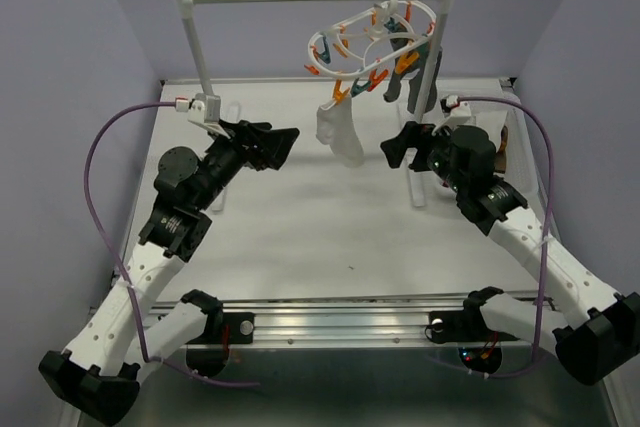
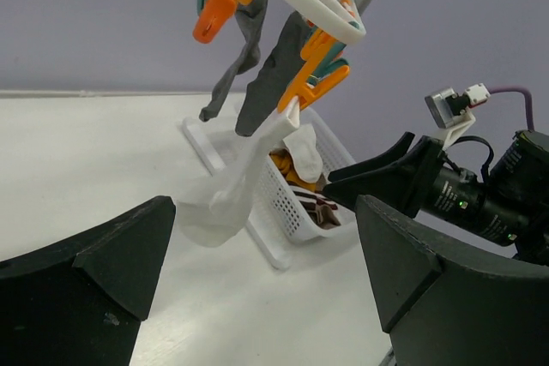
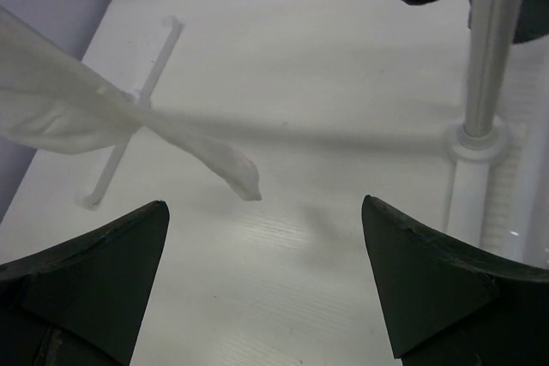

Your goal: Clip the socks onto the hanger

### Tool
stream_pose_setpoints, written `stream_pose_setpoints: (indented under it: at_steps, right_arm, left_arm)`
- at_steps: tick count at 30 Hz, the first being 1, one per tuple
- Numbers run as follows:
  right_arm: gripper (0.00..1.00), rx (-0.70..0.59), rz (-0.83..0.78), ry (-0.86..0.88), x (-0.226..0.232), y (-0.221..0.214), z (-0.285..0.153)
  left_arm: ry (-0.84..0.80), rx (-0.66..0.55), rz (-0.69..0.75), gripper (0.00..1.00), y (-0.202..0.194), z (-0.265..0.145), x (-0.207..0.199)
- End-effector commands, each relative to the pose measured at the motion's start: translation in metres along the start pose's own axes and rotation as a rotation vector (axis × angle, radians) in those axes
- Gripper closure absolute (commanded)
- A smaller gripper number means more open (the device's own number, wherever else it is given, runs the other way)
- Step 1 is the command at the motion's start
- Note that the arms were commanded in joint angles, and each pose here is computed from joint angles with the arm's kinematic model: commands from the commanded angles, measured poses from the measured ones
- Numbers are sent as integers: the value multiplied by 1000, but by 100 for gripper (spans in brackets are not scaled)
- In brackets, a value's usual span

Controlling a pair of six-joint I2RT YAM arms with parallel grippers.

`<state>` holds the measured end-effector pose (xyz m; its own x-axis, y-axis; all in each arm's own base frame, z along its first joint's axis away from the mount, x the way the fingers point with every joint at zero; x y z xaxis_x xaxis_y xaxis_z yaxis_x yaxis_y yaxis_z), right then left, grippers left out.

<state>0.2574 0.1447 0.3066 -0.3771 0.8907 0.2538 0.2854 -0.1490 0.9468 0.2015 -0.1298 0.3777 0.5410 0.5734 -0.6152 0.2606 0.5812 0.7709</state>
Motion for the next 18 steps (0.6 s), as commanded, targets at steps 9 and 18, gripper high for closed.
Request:
stream_pose_setpoints:
  at_steps: [9,18]
  right_arm:
    - [0,61,62,-421,-60,-27,-27]
    - [0,61,152,-649,-120,-20,-27]
  left_arm:
    - [-47,136,80,1,-43,31,-36]
    - [-168,205,170,1,-59,61,-63]
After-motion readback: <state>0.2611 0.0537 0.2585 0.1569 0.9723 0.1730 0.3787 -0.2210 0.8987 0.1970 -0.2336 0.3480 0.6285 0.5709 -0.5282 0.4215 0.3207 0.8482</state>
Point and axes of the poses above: each gripper's point midway between its finger pads, its own z axis out along the fingers, its own x axis along the line the jaws close on, y = z × x, the point moved 9 cm from there along -z, back along the fingers, and after that the axes turned 8 degrees about -z, right-handed, at the moved point
